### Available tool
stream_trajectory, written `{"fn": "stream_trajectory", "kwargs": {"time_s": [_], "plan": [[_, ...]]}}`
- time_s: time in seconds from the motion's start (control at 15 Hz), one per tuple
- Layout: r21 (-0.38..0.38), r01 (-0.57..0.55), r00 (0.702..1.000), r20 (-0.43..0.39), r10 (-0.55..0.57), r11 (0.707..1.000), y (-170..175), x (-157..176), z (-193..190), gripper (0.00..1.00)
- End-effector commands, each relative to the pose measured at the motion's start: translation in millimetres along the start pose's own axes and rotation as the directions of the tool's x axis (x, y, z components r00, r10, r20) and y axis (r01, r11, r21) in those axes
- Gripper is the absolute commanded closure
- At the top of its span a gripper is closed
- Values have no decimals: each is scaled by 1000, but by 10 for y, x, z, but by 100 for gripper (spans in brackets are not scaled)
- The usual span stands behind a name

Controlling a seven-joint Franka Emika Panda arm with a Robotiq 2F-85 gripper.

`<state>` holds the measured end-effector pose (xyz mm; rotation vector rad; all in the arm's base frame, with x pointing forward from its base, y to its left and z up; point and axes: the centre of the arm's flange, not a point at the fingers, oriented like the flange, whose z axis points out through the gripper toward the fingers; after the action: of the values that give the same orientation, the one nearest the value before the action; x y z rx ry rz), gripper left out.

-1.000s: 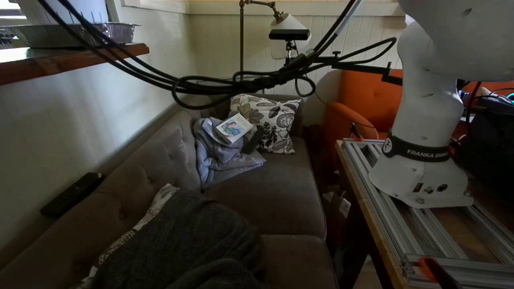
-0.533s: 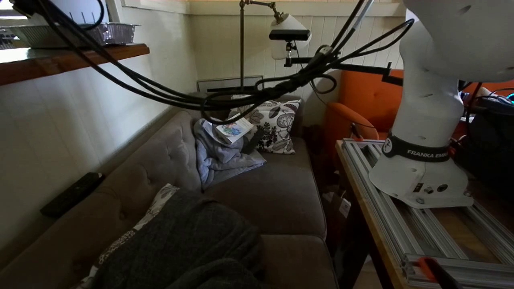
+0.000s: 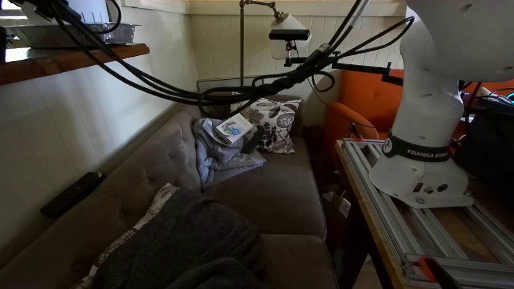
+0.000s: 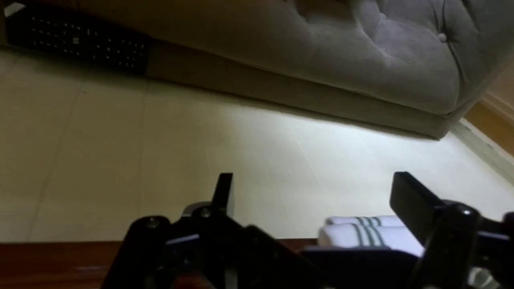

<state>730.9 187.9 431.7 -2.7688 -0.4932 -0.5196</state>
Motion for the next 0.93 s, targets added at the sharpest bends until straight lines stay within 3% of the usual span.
{"fn": "stream_trajectory", "kwargs": {"time_s": [0.0, 0.2, 0.4, 0.6, 0.87], "plan": [[71, -194, 980, -25, 196, 978, 677, -673, 151, 0], [128, -369, 927, -15, 374, 920, 1137, -1240, 397, 0], [165, -537, 840, 18, 542, 827, 1430, -1835, 762, 0], [154, -693, 719, 75, 691, 704, 1596, -2517, 1129, 0], [76, -858, 514, 100, 852, 509, 1769, -3561, 1487, 0]]}}
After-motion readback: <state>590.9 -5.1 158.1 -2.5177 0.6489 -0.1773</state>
